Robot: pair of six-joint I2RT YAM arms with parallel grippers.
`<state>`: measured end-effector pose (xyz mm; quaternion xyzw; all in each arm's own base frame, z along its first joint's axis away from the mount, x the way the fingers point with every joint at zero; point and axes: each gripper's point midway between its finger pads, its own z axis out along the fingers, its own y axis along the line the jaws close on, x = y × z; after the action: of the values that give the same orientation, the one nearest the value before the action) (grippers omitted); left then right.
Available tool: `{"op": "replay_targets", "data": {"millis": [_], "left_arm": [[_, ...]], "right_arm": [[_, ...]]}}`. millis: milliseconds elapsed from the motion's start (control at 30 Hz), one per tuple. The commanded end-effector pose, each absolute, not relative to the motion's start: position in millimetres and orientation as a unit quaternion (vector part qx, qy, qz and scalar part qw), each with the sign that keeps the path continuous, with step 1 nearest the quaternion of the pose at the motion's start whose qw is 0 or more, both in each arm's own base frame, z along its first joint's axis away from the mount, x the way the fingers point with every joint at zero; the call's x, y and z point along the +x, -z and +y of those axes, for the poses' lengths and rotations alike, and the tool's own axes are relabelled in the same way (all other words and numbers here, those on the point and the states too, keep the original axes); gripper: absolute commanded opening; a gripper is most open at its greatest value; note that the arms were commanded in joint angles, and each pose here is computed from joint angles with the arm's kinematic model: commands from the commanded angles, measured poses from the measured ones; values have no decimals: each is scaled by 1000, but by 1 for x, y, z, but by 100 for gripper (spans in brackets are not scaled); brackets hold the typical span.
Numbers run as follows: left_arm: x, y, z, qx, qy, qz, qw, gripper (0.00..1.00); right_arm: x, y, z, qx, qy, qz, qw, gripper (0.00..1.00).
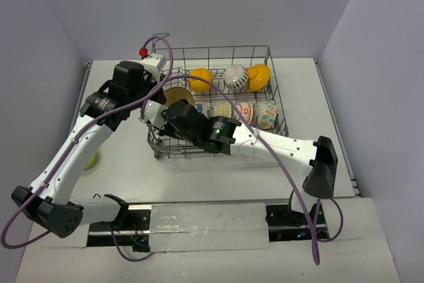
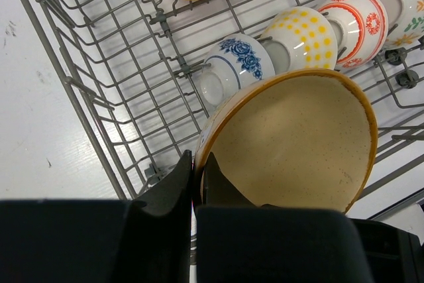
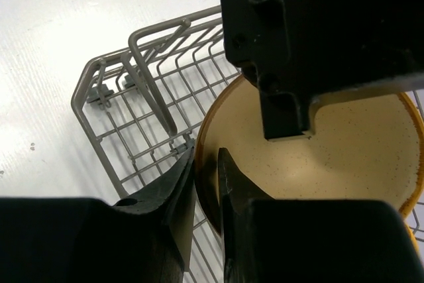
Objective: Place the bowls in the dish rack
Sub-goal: Pass from the left arm to the right
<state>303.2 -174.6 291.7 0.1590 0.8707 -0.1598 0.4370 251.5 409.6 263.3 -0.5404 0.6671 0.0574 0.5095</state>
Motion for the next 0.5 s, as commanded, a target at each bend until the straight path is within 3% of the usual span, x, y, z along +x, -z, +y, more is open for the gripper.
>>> {"op": "replay_targets", "data": {"millis": [0, 400, 467], "left_arm": [[300, -325, -200, 151, 224, 844, 463, 0], [301, -322, -219, 162, 251, 846, 443, 0], [300, -323, -222, 166, 256, 844, 441, 5]], "right_arm": [[277, -284, 415, -485, -39, 678, 551, 0], [278, -289, 430, -490, -57, 673, 550, 0], [278, -289, 431, -489, -59, 673, 551, 0]]}}
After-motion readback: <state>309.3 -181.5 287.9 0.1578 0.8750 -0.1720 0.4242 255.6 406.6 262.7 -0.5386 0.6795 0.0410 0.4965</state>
